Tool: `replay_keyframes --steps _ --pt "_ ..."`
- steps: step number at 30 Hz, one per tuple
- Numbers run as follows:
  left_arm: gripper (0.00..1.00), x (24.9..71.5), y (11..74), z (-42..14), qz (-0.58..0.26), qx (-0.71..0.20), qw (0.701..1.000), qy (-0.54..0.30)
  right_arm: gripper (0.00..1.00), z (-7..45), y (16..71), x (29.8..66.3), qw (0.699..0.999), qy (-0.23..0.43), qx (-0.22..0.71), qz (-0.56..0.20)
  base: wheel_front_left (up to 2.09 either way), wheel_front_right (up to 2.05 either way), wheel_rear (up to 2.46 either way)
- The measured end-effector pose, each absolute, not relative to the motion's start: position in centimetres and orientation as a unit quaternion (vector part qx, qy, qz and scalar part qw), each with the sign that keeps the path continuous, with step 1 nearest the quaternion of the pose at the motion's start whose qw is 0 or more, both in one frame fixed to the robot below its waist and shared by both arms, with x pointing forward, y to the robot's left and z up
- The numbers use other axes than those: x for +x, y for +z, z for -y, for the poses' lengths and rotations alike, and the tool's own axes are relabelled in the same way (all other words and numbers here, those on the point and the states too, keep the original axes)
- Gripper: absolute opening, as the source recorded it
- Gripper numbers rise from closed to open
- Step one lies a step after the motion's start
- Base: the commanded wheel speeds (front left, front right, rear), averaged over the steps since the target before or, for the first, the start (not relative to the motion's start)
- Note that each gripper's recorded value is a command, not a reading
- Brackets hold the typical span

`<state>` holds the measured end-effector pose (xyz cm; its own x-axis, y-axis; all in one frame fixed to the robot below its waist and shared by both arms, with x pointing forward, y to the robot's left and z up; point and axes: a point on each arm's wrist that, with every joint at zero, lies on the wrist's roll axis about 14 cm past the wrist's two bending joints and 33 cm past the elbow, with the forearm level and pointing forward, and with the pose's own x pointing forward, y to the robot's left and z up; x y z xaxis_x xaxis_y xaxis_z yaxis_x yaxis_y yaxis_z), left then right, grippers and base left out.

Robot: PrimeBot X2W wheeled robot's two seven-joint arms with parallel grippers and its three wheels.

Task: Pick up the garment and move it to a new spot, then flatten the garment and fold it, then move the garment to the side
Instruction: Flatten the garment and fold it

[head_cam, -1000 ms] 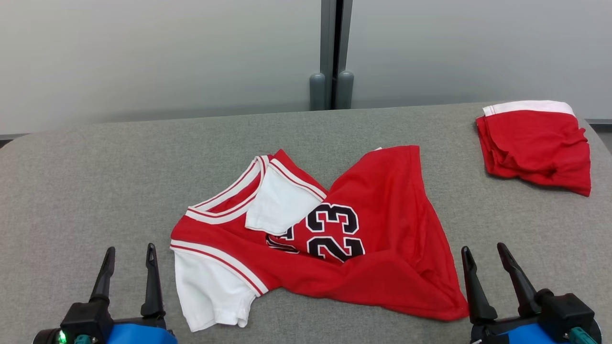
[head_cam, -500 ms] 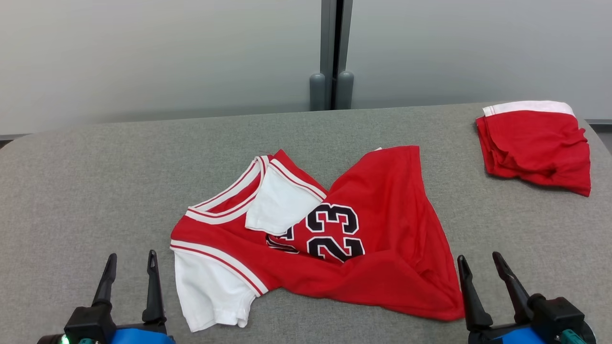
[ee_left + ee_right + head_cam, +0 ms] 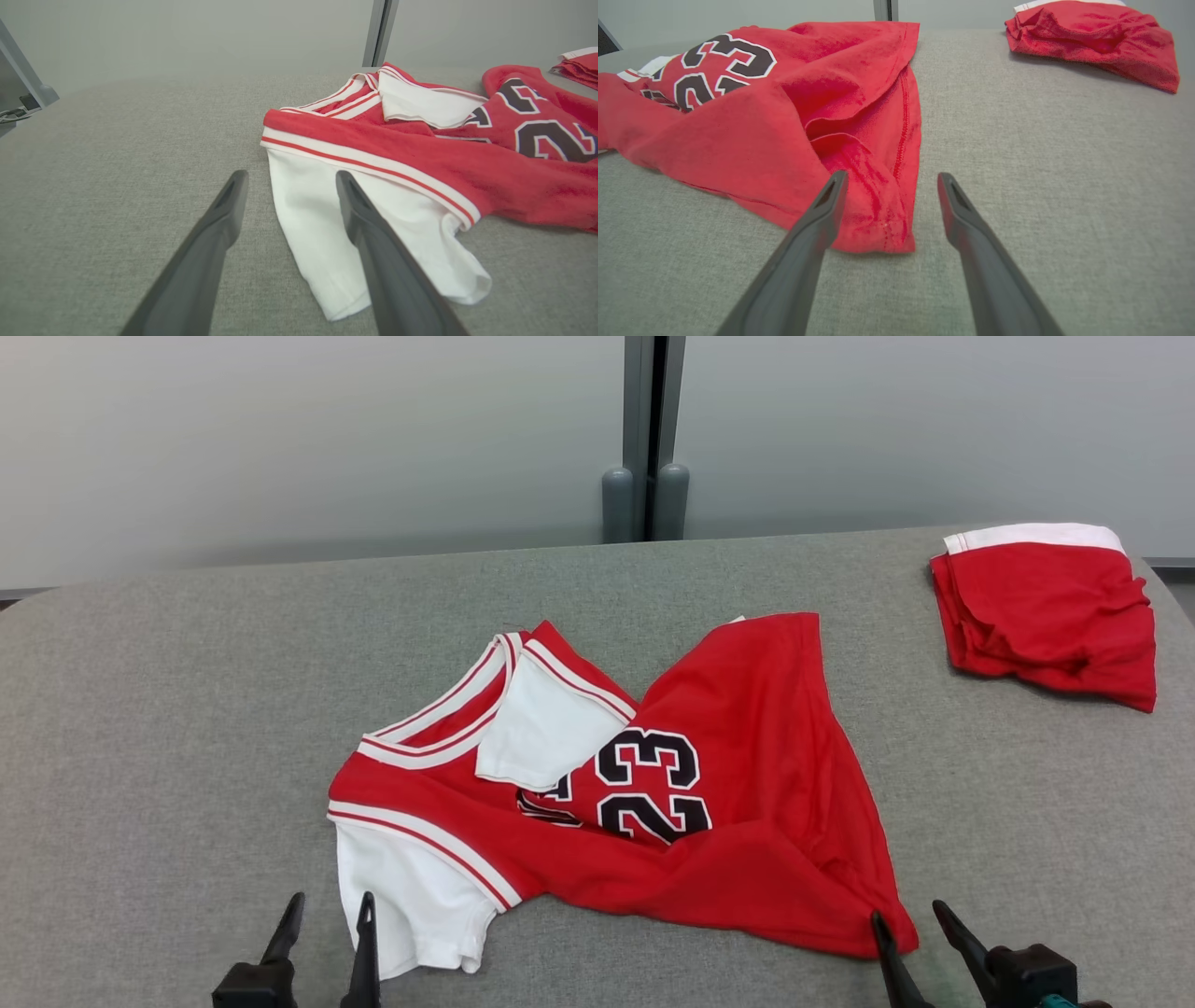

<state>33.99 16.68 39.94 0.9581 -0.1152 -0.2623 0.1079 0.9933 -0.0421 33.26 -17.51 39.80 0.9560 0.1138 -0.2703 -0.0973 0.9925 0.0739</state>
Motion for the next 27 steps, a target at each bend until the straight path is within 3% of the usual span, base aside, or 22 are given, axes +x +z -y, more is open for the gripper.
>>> replay_keyframes --steps 12,27 --pt "1.0 32.0 35.9 -14.8 -0.206 -0.04 0.974 -0.081 1.0 15.8 37.3 33.3 0.978 0.084 0.044 -0.185 0.0 0.0 0.0" --pt "1.0 32.6 34.8 -14.3 -0.227 -0.053 0.968 -0.089 1.0 15.2 36.6 32.7 0.972 0.101 0.059 -0.203 0.0 0.0 0.0"
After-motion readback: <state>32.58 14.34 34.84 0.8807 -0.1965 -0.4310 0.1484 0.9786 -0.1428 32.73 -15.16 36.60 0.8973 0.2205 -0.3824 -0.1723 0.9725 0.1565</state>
